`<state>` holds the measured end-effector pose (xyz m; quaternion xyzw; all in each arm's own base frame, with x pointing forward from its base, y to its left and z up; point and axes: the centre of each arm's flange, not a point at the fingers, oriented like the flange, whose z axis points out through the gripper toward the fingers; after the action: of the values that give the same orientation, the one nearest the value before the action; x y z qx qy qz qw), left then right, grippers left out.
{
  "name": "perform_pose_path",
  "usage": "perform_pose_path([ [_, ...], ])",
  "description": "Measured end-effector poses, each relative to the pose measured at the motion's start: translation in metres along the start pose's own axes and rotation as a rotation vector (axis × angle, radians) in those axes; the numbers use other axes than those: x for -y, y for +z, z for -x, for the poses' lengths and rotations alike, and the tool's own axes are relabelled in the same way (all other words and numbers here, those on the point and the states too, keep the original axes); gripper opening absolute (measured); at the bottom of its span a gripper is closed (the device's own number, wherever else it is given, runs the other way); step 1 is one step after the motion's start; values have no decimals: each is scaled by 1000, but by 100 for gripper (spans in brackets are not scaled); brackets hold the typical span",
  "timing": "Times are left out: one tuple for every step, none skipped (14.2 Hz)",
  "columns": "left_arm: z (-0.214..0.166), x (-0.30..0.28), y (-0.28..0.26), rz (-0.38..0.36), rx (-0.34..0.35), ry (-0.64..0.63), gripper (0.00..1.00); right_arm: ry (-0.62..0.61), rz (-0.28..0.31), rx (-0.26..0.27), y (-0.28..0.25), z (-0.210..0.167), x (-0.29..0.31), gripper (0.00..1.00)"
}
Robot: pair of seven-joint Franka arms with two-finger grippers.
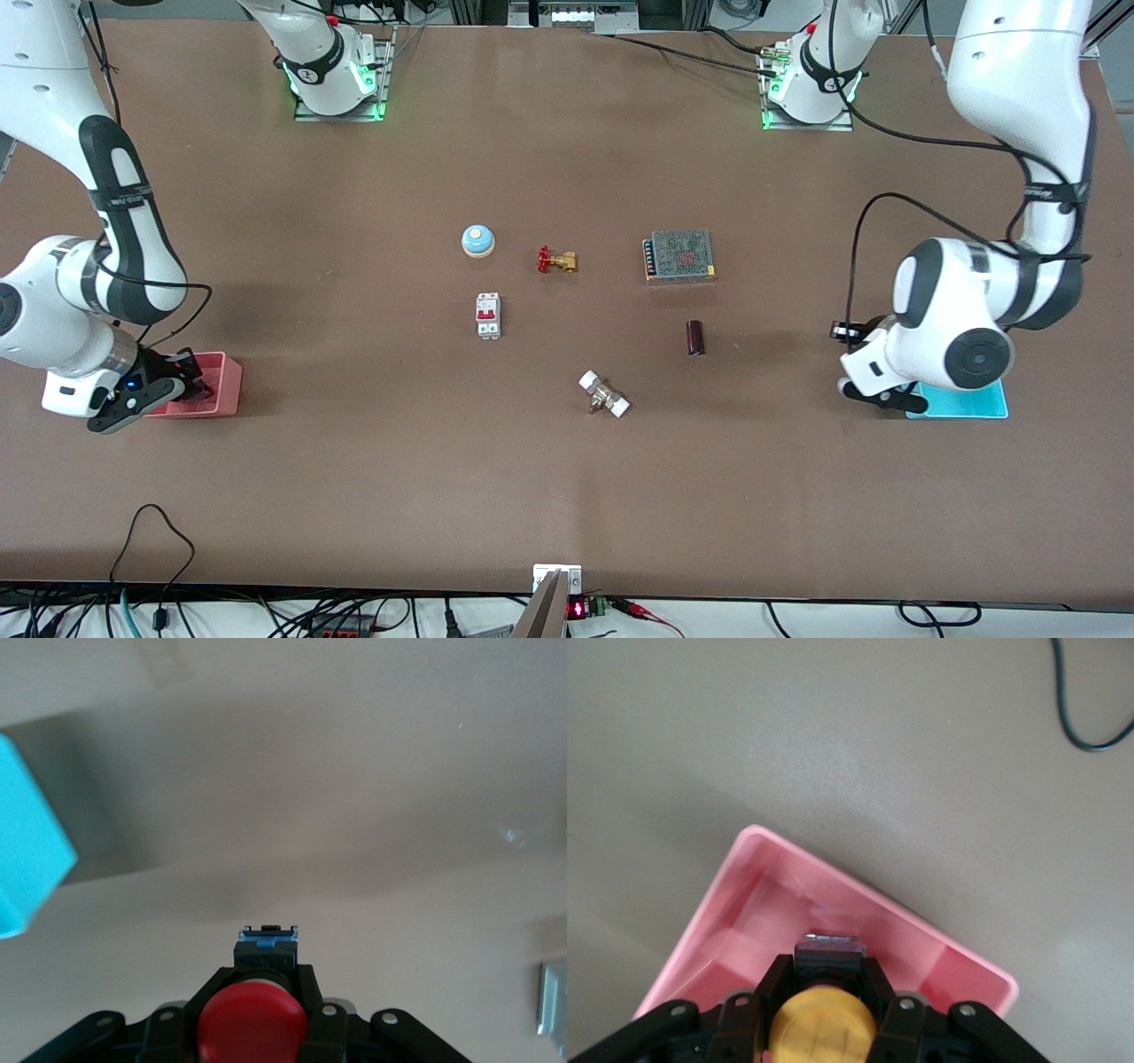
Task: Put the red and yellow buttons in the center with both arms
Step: 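Lift the yellow button with the right gripper while the left gripper lifts the red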
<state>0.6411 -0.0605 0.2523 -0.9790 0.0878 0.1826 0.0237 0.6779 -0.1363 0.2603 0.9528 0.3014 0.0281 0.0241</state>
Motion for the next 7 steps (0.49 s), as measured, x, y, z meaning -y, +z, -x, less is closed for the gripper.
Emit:
perform_pose_path([
  [-2,-10,11,1,-8,-10,35,16,-14,8,-24,0,0,38],
  [-3,-17,20,9,-11,-19,35,60,-37,15,-53,0,3,38],
  [-3,-20,27,27,-15,-24,35,114,-65,25,-84,0,11,38],
  [-3,-26,32,49,-27,-26,35,164,-88,35,-113,-6,26,38],
  [-4,-32,37,63,-40,-24,35,214,-105,42,-138,-16,47,38],
  [-4,-38,43,68,-51,-22,35,266,-118,49,-155,-30,74,38],
  [-3,-42,50,70,-63,-21,35,315,-128,55,-164,-48,105,38],
])
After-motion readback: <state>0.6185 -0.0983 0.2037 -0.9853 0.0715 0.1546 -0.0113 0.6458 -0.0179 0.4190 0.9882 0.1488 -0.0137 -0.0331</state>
